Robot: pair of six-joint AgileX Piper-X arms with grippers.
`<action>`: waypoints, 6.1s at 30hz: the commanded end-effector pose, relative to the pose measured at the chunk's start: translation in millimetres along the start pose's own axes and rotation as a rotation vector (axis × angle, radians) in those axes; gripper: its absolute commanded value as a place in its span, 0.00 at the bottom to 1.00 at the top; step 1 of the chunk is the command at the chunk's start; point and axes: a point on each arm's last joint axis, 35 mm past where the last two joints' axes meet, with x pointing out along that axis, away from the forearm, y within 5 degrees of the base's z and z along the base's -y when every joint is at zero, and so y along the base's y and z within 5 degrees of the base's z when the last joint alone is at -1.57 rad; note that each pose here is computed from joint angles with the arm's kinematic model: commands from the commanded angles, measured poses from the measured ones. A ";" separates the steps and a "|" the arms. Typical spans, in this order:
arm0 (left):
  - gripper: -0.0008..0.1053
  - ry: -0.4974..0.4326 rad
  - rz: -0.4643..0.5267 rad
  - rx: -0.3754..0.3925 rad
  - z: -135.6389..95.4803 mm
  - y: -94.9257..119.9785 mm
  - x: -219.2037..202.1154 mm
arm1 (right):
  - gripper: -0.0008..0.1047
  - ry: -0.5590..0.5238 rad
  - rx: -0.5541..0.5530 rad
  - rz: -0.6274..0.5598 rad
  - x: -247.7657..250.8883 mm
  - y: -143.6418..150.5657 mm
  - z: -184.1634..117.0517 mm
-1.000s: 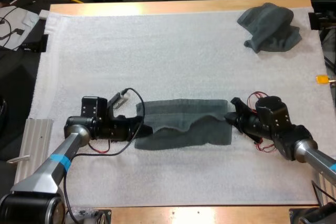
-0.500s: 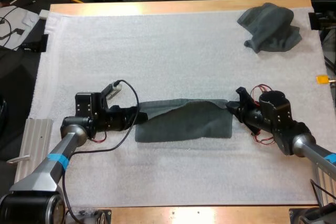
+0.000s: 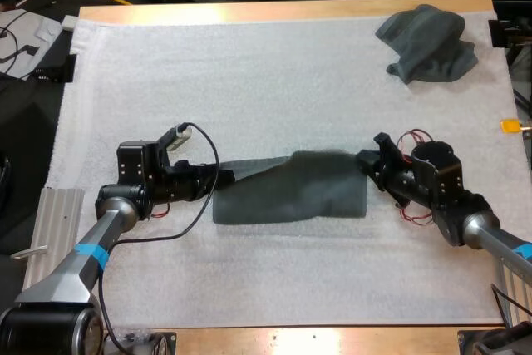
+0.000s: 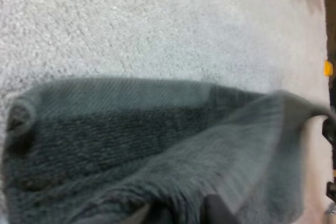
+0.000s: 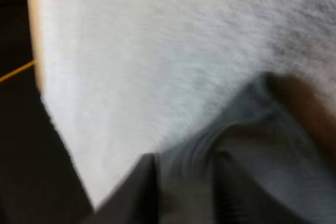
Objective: Pick towel from pile, fold and stack
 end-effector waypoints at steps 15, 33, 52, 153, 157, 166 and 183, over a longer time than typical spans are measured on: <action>0.56 0.128 -0.292 0.069 11.8 -41.4 -15.0 | 0.53 -0.075 -0.372 0.364 -20.3 47.0 12.3; 0.55 -0.037 -0.173 0.229 -39.2 -92.5 -79.8 | 0.52 -0.048 -0.683 0.178 -82.5 64.3 0.6; 0.55 -0.073 0.245 0.342 -134.7 -87.4 -134.9 | 0.52 -0.009 -0.948 -0.312 -176.0 83.6 -7.3; 0.56 -0.013 0.187 0.435 -157.1 -95.4 -138.3 | 0.00 0.396 -1.104 -0.801 -62.9 43.6 15.9; 0.56 -0.008 0.186 0.432 -157.3 -94.8 -137.8 | 0.01 0.399 -1.068 -0.742 -62.6 51.4 15.4; 0.55 0.005 0.179 0.426 -158.2 -94.4 -137.5 | 0.00 0.439 -0.853 -0.404 -19.9 79.1 -34.2; 0.56 0.027 0.166 0.419 -159.7 -94.6 -136.8 | 0.01 0.503 -0.655 -0.284 41.7 71.1 -63.9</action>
